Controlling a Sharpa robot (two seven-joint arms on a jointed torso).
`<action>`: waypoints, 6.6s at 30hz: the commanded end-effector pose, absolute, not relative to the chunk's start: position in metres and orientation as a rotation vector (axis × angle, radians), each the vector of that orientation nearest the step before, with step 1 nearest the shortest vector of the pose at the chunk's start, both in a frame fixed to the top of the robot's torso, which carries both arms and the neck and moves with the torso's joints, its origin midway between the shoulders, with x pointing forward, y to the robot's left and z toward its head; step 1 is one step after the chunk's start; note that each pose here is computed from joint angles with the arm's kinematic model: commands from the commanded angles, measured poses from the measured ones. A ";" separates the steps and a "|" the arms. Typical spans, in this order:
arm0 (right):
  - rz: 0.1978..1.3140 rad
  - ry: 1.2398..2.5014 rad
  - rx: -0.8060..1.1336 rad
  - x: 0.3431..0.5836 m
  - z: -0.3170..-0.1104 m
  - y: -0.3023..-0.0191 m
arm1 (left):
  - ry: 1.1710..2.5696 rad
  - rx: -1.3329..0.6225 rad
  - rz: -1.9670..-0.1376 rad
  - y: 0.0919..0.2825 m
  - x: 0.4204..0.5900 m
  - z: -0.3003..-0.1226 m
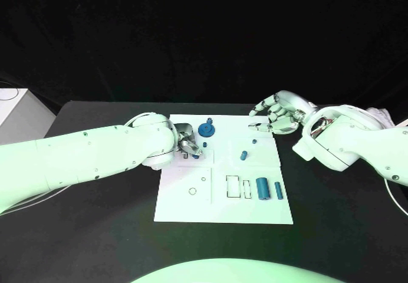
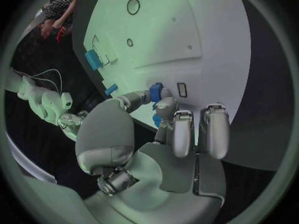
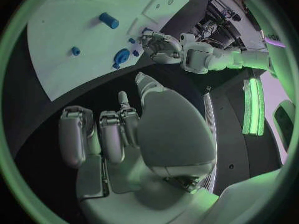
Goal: Assemble the parts on the task board
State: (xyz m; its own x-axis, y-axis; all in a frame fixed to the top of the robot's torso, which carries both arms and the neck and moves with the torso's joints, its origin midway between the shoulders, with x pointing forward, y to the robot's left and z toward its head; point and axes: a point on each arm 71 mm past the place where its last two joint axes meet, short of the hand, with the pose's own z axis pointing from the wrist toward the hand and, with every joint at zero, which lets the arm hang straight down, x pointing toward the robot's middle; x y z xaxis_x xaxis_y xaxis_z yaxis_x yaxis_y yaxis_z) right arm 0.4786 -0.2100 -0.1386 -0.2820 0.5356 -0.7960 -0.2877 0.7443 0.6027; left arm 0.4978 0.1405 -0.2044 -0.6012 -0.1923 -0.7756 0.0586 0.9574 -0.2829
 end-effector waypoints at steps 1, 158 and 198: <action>0.814 1.684 0.180 0.478 -0.139 -0.208 | 2.207 -0.072 -0.348 0.138 0.497 -0.206; 0.836 1.679 0.179 0.476 -0.138 -0.211 | 2.315 -0.043 -0.275 0.139 0.506 -0.220; 0.829 1.689 0.182 0.476 -0.139 -0.211 | 2.377 -0.082 -0.315 0.140 0.504 -0.223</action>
State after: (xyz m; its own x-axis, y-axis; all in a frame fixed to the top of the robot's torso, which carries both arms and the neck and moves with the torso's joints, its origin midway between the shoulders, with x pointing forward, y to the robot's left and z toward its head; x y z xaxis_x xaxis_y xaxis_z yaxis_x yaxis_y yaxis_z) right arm 0.4770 -0.2126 -0.1383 -0.2888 0.5383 -0.7917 -0.2955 0.7364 0.6086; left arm 0.5135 0.1407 -0.2054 -0.6631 -0.1722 -0.7285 0.0362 0.9646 -0.2610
